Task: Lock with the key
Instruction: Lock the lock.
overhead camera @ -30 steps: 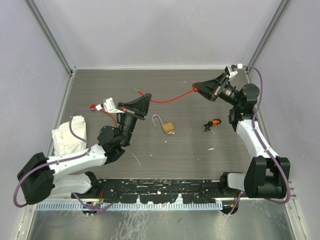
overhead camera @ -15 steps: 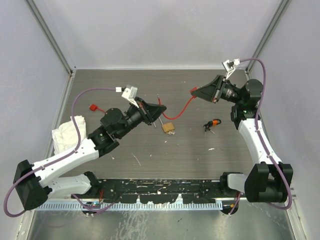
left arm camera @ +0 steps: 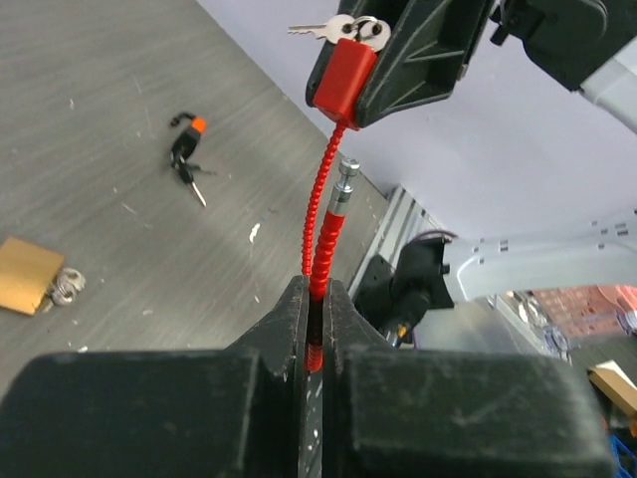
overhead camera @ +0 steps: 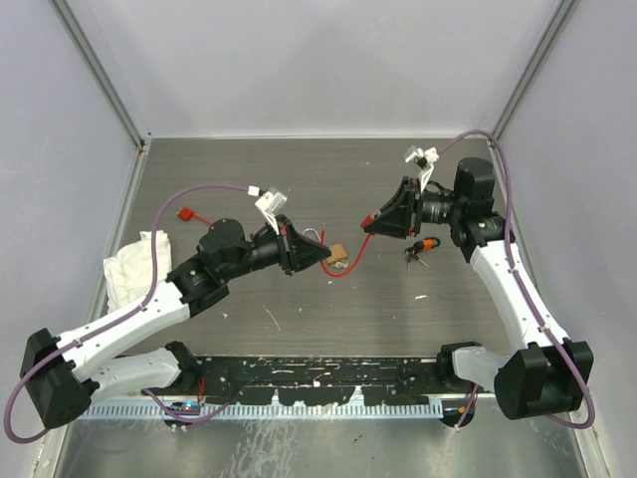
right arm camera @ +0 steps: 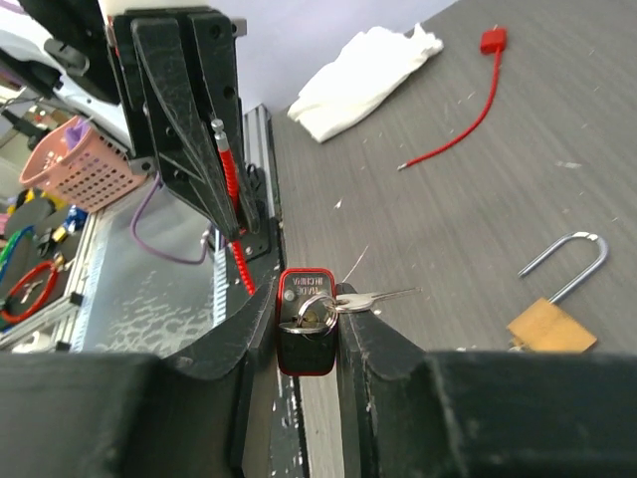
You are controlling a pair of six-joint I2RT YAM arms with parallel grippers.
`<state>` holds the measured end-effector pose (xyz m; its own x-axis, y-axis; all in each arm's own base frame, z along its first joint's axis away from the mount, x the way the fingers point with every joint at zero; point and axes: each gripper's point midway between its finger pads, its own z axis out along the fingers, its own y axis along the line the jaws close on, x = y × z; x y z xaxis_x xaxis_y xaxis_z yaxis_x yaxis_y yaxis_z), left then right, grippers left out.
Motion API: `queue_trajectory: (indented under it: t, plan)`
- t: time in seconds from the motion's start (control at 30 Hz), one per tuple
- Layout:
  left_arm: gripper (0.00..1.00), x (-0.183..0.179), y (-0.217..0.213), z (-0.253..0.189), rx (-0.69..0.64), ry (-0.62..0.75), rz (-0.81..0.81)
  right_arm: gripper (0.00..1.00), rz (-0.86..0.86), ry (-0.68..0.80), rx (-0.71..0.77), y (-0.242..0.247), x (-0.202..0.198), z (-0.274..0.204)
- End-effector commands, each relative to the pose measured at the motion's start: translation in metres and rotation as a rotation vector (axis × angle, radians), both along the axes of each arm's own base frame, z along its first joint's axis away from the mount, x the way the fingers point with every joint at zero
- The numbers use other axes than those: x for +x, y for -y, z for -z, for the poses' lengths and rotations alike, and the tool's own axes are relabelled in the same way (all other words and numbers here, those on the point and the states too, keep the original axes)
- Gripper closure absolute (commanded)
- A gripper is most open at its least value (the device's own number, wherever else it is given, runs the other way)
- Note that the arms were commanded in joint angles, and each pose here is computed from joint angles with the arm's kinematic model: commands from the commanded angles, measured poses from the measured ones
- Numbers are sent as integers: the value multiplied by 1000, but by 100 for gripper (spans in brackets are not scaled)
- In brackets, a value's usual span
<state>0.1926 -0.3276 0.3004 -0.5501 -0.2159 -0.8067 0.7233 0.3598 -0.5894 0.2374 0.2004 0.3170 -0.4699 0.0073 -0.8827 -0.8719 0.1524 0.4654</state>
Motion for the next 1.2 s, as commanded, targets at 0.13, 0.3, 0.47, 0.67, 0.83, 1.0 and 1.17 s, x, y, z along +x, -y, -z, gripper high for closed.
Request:
queue_trajectory:
  t: [0.13, 0.3, 0.47, 0.67, 0.83, 1.0, 1.17]
  plan:
    - [100, -26, 3, 13, -13, -43, 128, 99, -148, 33, 1, -10, -30, 23]
    - [100, -28, 14, 25, 17, -86, 182, 99, -173, -15, 1, -16, -30, 27]
    - [100, -28, 20, 29, 35, -104, 212, 99, -199, -54, 24, -21, -32, 27]
    - [100, -29, 28, 28, 38, -107, 260, 99, -221, -90, 36, -25, -37, 26]
    - [100, -31, 36, 29, 42, -120, 311, 99, -234, -106, 43, -25, -39, 23]
    - [100, -32, 41, 32, 44, -141, 338, 99, -240, -104, 44, -26, -41, 22]
    - [100, -31, 42, 25, 33, -125, 342, 99, -245, -103, 43, -27, -44, 22]
